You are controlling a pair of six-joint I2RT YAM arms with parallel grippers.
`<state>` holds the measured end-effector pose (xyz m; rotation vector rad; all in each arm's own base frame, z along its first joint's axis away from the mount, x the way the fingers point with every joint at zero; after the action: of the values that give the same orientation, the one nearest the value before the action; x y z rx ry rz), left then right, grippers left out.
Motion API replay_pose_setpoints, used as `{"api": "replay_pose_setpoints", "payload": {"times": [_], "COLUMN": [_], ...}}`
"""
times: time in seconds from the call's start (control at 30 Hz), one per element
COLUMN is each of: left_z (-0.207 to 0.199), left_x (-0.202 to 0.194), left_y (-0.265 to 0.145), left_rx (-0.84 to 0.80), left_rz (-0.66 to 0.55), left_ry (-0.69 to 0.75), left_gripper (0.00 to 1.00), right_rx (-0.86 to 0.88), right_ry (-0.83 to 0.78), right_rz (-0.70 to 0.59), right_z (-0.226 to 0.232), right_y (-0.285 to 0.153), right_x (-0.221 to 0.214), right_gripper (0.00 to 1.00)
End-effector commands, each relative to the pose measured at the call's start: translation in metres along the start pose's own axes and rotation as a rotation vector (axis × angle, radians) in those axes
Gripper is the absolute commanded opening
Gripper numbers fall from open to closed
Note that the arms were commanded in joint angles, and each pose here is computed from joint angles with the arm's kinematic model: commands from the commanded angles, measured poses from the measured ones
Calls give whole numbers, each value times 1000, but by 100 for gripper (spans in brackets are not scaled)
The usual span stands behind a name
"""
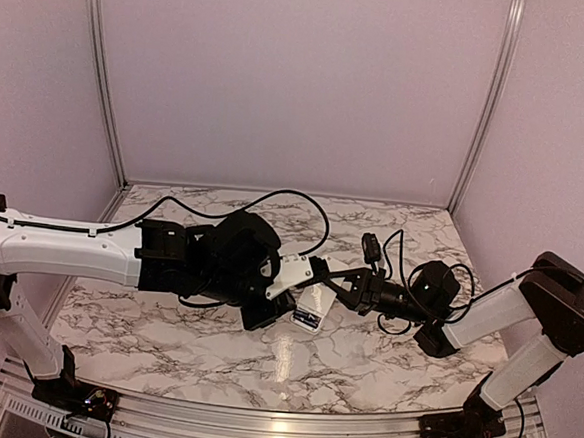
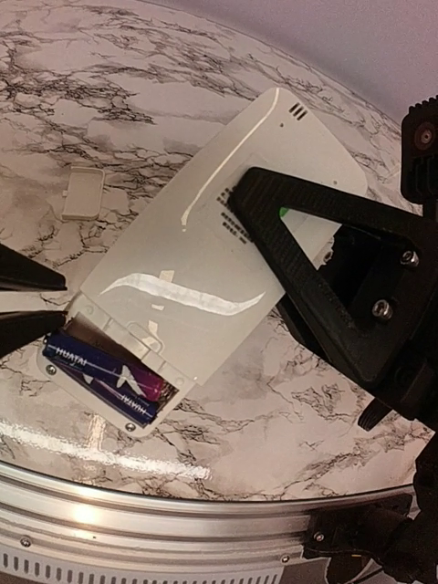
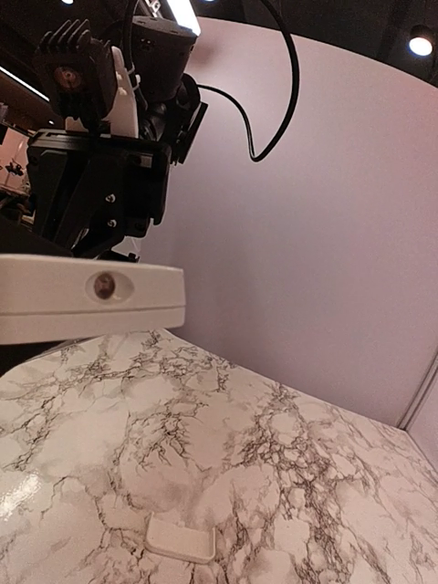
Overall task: Load the batteries into the remote control
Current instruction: Adjust the battery in the battery compartment.
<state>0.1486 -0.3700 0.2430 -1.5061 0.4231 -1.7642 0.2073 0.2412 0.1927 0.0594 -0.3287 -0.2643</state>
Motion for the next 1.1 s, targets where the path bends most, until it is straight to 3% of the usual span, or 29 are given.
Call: {"api": "replay_pose_setpoints", "payload": {"times": [0.0,0.2,0.5,0.73,0.9,0.97,1.07], "left_z": [-2,3,30,20,10,14,20], "left_x": [7,6,-6,-9,-5,-3,1], "left_y": [4,4,-18,-36,-33,-30,-26], "left_rx": [-13,29,109,-23,-187,-225,-234], "left_rz": [3,17,-44,-165,-245,-266,-293], "left_ry": [12,-10,-135,-182,-256,-321,-385], "left_gripper": [9,11,29,35,51,61,68], "right_rx": [54,53,49,52,72,79,81], "right_ry": [-37,-39,-41,-51,-58,-62,-68], "right_rz": [-28,-23,-41,-65,-58,-54,-52], "right_z": [11,11,9,11,15,16,17], "right_y": [1,0,-5,-8,-6,-6,-6], "right_x": [7,6,7,9,10,10,9], "right_gripper": [0,0,0,0,0,0,0]}}
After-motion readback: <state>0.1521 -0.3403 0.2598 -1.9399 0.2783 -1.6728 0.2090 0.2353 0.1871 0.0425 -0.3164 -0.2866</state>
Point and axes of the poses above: each gripper's point midway between its finger pads, its own y axis out along the fingers, its own z axis along the line the jaws close on, x = y × z, the point moved 8 cm from there along -y, back along the fingers, and after that the axes turned 5 degrees about y, right-handed, at the moved point
